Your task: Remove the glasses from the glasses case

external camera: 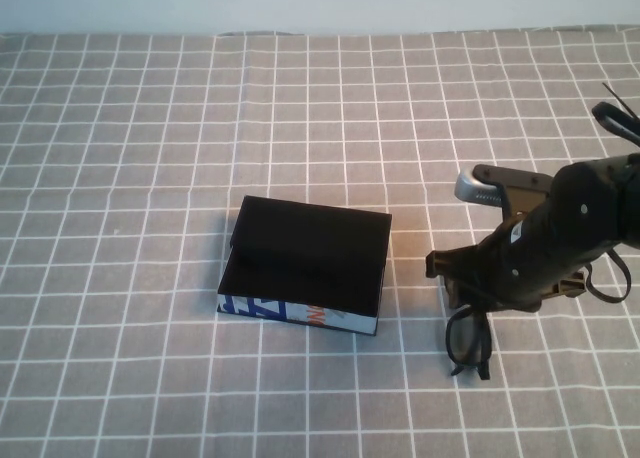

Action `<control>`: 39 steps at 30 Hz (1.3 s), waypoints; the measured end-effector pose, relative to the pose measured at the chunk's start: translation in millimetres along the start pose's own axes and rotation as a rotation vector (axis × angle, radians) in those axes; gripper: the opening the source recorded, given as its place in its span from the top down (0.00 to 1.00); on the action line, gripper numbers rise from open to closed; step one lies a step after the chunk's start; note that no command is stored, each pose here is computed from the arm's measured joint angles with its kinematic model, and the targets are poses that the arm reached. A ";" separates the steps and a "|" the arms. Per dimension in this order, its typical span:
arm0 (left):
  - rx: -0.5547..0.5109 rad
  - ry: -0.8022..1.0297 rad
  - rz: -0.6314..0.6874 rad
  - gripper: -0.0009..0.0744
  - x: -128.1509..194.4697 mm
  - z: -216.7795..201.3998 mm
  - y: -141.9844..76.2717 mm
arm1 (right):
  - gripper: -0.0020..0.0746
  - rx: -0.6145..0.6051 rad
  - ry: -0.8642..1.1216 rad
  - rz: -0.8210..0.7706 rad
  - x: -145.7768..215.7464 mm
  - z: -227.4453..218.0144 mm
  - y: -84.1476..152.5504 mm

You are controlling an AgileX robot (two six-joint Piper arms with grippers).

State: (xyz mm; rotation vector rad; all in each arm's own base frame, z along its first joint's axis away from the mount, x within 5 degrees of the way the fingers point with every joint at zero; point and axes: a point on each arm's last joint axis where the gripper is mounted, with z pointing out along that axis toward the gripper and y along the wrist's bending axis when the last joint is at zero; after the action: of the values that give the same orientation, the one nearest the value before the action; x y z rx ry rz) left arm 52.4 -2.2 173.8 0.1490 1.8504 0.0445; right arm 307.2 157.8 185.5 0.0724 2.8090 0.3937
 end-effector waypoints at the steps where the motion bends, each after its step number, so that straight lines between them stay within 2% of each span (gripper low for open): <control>1: 0.000 0.000 0.000 0.99 0.0 0.0 0.0 | 0.60 0.002 -0.001 -0.004 -0.1 0.0 -0.2; 5: 0.000 0.000 0.000 0.99 0.0 0.0 0.0 | 0.53 0.010 0.005 -0.009 0.5 -0.7 -0.8; 8: 0.000 0.000 0.000 0.99 0.0 0.0 0.0 | 0.56 0.021 0.004 -0.035 1.5 -11.3 -1.3; 11: 0.000 0.000 0.000 0.99 0.0 0.0 0.0 | 0.69 0.023 -0.006 -0.064 4.3 -36.3 -0.5; 14: 0.000 0.000 0.000 0.99 0.0 0.0 0.0 | 0.88 0.011 -0.024 -0.109 11.0 -71.9 0.2; 16: 0.000 0.000 0.000 0.99 0.0 0.0 0.0 | 0.95 -0.001 -0.043 -0.132 19.4 -96.0 -0.7; 18: 0.000 0.000 0.000 0.99 0.0 0.0 0.0 | 0.97 -0.016 -0.069 -0.161 31.3 -115.4 -1.6; 23: 0.000 0.000 0.000 0.99 0.0 0.0 0.0 | 0.99 -0.083 -0.116 -0.208 70.6 -149.9 -11.1; 28: 0.000 0.000 0.000 0.99 0.0 0.0 0.0 | 0.99 -0.125 -0.121 -0.212 92.2 -176.7 -18.0; 35: 0.000 0.000 0.000 0.99 0.0 0.0 0.0 | 0.99 -0.086 -0.202 -0.295 93.4 -186.0 -24.4; 39: 0.000 0.000 0.000 0.99 0.0 0.0 0.0 | 1.00 -0.072 -0.384 -0.376 87.4 -189.5 -36.4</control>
State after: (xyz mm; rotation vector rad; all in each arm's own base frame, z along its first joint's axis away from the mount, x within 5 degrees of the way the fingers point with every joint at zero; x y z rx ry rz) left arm 52.4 -2.2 173.8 0.1490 1.8504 0.0445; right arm 166.0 81.4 323.9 -0.3527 2.3580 0.3452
